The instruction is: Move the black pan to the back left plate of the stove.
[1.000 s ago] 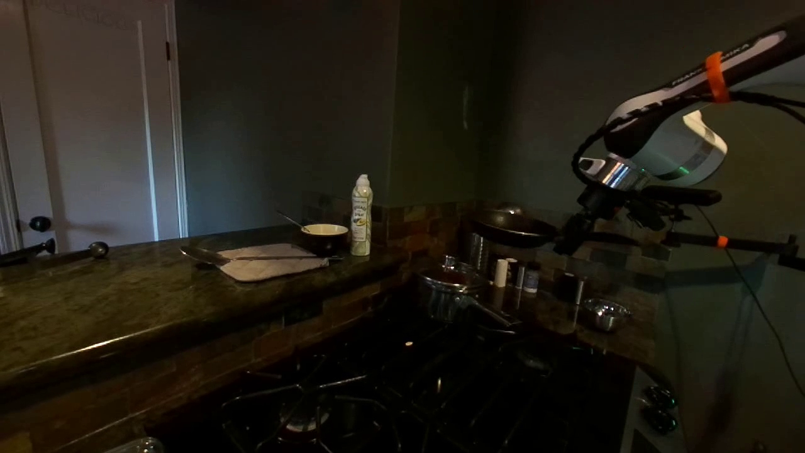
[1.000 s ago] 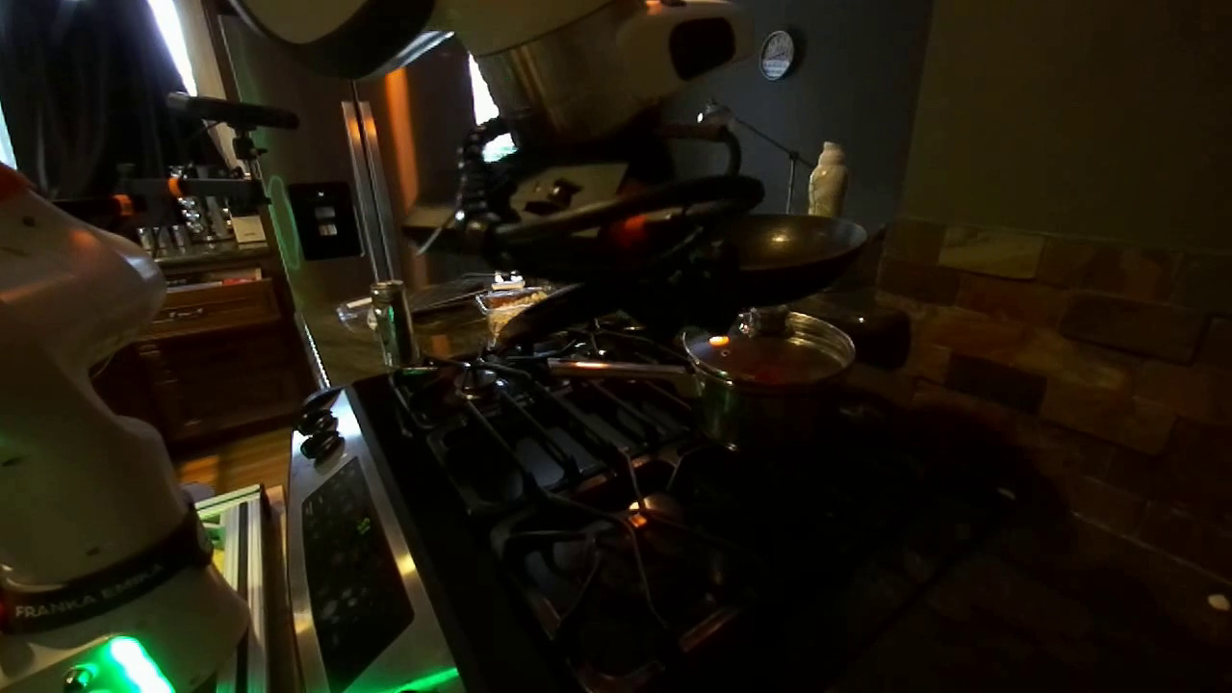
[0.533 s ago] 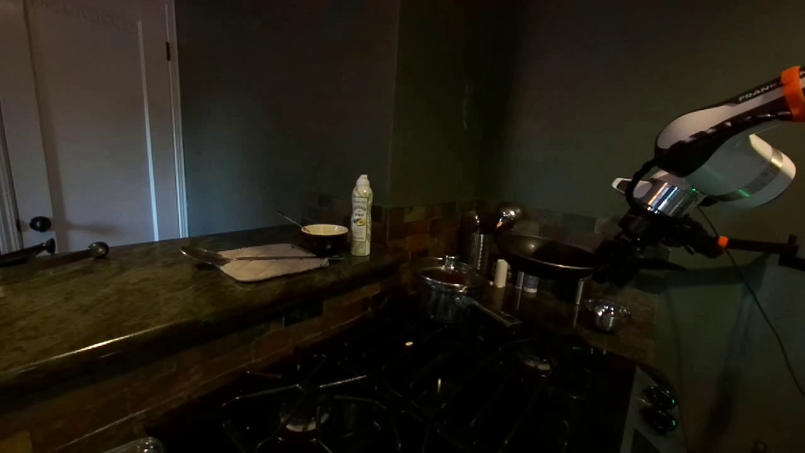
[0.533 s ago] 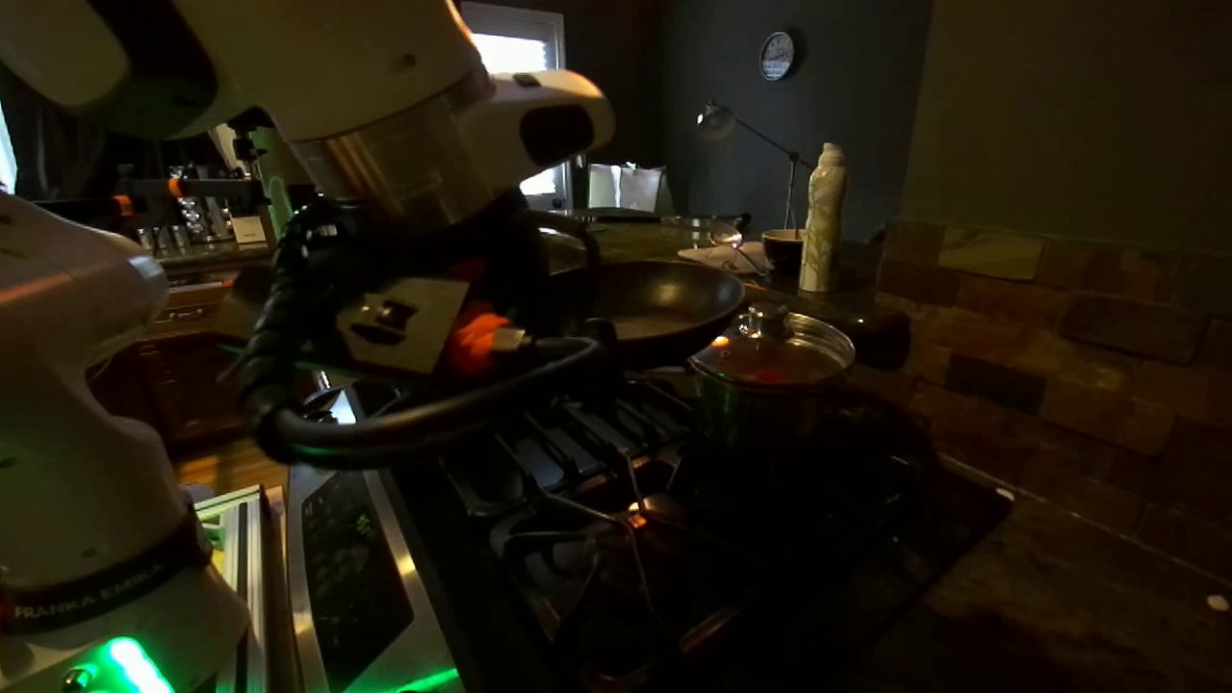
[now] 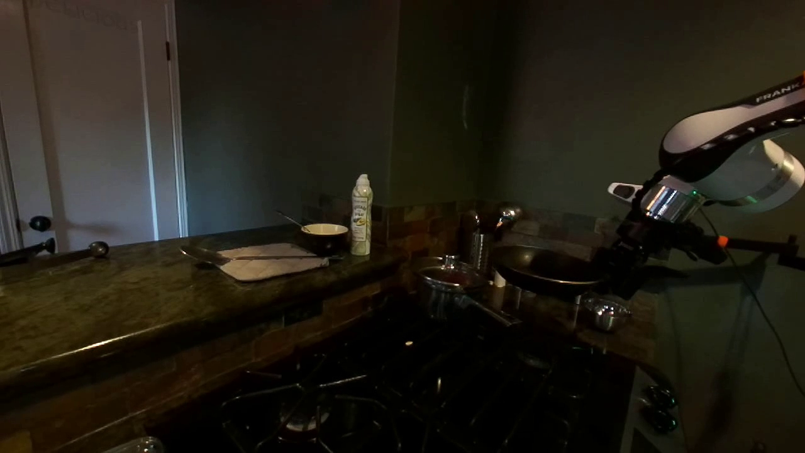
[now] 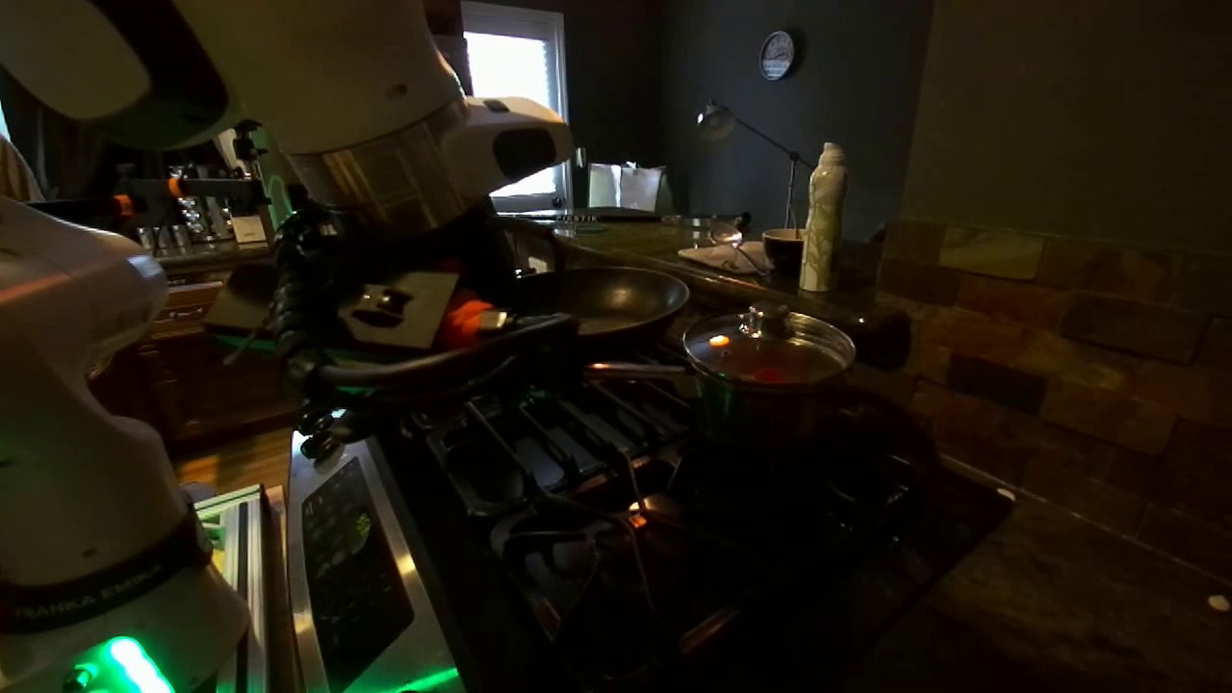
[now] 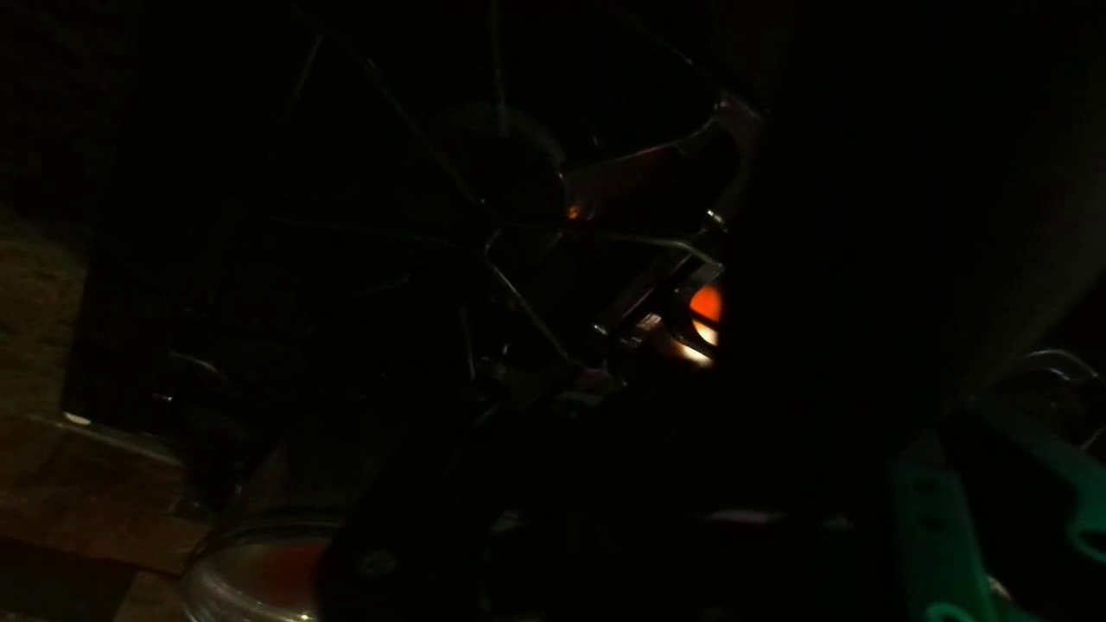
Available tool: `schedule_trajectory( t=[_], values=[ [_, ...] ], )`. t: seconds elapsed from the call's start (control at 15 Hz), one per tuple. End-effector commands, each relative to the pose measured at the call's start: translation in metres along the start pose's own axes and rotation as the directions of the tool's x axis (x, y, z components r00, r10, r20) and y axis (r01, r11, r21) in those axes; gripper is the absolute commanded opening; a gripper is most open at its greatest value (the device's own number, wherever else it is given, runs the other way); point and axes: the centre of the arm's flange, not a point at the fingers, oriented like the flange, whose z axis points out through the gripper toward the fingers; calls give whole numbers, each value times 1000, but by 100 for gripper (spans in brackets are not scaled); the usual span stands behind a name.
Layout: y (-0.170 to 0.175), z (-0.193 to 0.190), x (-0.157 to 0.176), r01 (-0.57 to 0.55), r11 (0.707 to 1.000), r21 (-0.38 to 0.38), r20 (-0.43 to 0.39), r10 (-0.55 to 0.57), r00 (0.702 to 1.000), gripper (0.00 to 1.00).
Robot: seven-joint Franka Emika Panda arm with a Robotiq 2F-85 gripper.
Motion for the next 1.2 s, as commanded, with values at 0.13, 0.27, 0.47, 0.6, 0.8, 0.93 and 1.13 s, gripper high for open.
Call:
schedule_trajectory(
  t=[0.13, 0.27, 0.47, 0.6, 0.8, 0.93, 1.13],
  values=[
    [-20, 9, 68, 123, 992, 20, -56, -122, 991, 0],
    [-35, 13, 102, 216, 975, 45, -56, -213, 975, 0],
    [-67, 23, 144, 330, 940, 91, -83, -323, 943, 0],
    [-85, 33, 166, 380, 916, 127, -105, -369, 924, 0],
    [-102, 49, 190, 397, 895, 205, -153, -371, 916, 0],
    [-116, 57, 200, 396, 887, 236, -181, -361, 915, 0],
    [-146, 67, 204, 480, 819, 314, -207, -434, 877, 0]
  ],
)
